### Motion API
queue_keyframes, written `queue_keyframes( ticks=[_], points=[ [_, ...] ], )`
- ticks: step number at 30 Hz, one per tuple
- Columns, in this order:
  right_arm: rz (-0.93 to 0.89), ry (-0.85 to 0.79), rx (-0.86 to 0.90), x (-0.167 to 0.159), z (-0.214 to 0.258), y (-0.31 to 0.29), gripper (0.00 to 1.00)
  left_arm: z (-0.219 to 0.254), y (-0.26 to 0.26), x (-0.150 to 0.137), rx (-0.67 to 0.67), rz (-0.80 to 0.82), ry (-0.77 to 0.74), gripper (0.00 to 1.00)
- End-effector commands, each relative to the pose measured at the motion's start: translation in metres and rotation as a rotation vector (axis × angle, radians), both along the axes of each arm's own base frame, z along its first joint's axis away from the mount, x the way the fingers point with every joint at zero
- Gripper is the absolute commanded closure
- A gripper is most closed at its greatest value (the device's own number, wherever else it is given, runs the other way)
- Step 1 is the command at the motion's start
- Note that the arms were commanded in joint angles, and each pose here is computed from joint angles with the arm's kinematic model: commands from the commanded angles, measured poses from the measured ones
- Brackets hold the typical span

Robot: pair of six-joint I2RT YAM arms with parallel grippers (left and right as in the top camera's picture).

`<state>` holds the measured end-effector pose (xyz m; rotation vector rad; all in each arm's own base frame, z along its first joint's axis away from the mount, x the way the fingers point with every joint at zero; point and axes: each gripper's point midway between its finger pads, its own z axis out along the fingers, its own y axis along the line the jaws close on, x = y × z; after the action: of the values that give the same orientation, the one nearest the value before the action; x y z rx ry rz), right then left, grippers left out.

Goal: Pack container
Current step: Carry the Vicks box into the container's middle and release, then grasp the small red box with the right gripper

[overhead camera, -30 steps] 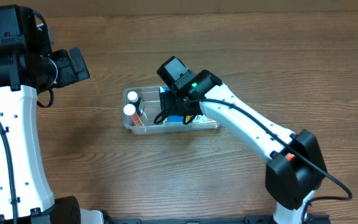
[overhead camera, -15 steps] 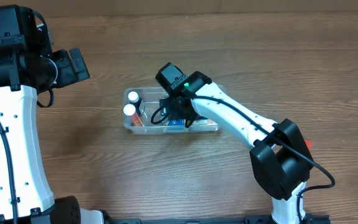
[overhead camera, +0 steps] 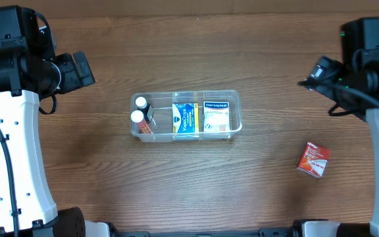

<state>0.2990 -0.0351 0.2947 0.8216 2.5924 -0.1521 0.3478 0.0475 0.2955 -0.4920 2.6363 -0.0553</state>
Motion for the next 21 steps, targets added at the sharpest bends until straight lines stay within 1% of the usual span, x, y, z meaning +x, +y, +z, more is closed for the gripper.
queue_keyframes(
  ticks=[1,4,6,8,12,14,18,21],
  points=[
    [-0.02,0.177,0.105,-0.018,-0.051,-0.016,0.0,0.001,0.003,0.001,0.019,-0.018,-0.001,0.0],
    [-0.011,0.268,0.201,-0.029,-0.095,-0.021,0.0,0.002,0.003,0.002,0.021,-0.022,-0.004,0.0],
    [-0.05,0.309,0.244,-0.037,-0.126,-0.028,0.0,0.002,0.003,0.002,0.023,-0.024,-0.007,0.0],
    [-0.028,0.327,0.271,-0.041,-0.154,-0.032,0.0,0.003,0.003,0.003,0.023,-0.024,-0.01,0.0],
    [0.041,0.347,0.255,-0.048,-0.209,-0.038,0.0,0.004,0.003,0.005,0.024,-0.023,-0.019,0.0],
    [0.036,0.345,0.218,-0.052,-0.232,-0.044,0.0,0.003,0.003,0.005,0.024,-0.023,-0.018,0.0],
    [0.089,0.343,0.189,-0.059,-0.266,-0.044,0.0,0.003,0.003,0.005,0.024,-0.024,-0.016,0.0],
    [0.088,0.352,0.193,-0.061,-0.28,-0.043,0.0,0.002,0.003,0.006,0.023,-0.023,-0.013,0.0]
  ],
)
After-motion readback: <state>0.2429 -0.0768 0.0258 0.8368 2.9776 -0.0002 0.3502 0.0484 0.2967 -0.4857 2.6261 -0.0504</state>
